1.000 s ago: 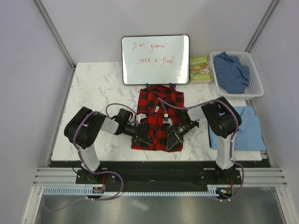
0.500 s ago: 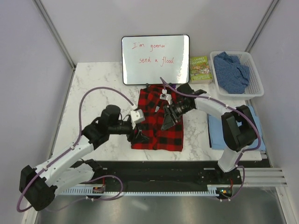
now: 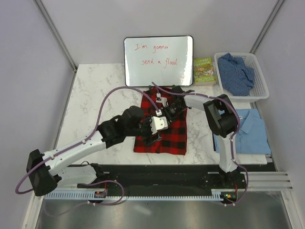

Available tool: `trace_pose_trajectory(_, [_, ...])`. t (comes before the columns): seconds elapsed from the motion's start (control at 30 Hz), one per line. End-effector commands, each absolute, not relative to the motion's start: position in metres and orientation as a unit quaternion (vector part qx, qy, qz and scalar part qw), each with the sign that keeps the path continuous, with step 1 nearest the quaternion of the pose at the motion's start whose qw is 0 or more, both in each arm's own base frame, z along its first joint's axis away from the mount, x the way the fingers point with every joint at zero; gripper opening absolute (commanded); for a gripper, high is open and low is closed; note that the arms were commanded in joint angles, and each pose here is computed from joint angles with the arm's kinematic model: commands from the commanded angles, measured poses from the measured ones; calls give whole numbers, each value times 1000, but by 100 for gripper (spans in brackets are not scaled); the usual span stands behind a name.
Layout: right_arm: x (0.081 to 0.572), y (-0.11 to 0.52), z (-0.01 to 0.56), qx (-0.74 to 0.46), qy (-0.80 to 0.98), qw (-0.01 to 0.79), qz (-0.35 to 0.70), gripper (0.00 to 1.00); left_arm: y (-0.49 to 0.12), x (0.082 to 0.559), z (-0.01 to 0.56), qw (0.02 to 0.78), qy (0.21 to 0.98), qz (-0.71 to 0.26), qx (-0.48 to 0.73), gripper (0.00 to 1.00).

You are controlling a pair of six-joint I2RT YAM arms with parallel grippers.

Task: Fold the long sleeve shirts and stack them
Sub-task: Fold the shirt

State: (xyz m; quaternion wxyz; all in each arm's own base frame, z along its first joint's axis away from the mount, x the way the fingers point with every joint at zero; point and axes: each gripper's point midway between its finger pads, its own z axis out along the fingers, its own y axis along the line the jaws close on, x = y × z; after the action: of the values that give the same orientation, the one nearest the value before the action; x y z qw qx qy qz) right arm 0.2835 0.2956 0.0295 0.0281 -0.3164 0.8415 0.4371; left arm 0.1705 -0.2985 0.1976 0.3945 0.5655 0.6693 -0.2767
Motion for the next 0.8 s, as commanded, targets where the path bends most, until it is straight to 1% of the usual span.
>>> trace_pose_trajectory(0.0, [293, 299, 18, -324, 842, 33, 430, 45, -263, 191, 135, 390, 646, -130, 643, 67])
trace_pose_trajectory(0.07, [292, 297, 15, -326, 842, 32, 428, 44, -253, 190, 112, 395, 625, -94, 667, 67])
trace_pose_trajectory(0.1, [291, 297, 14, -327, 842, 32, 427, 44, -258, 183, 108, 402, 605, -87, 682, 67])
trace_pose_trajectory(0.13, [290, 297, 13, -327, 842, 30, 428, 44, -257, 187, 107, 414, 594, -62, 687, 67])
trace_pose_trajectory(0.17, [290, 296, 12, -326, 842, 29, 428, 44, -264, 181, 101, 426, 575, -60, 696, 67])
trace_pose_trajectory(0.23, [291, 297, 12, -326, 842, 29, 429, 44, -263, 181, 89, 428, 565, -42, 704, 65])
trace_pose_trajectory(0.27, [291, 298, 11, -326, 841, 29, 430, 44, -271, 183, 93, 448, 554, -47, 700, 64])
trace_pose_trajectory(0.47, [291, 298, 5, -325, 842, 24, 431, 43, -278, 153, 60, 430, 531, -55, 728, 63])
trace_pose_trajectory(0.5, [290, 298, 4, -324, 841, 22, 432, 43, -281, 153, 60, 437, 528, -55, 726, 63])
trace_pose_trajectory(0.63, [287, 296, 0, -322, 841, 16, 434, 43, -284, 147, 40, 426, 514, -46, 743, 63])
trace_pose_trajectory(0.73, [285, 296, -3, -323, 841, 13, 434, 43, -285, 151, 34, 436, 498, -27, 749, 61])
trace_pose_trajectory(0.77, [284, 295, -4, -326, 840, 13, 433, 43, -284, 152, 30, 432, 496, -21, 753, 58])
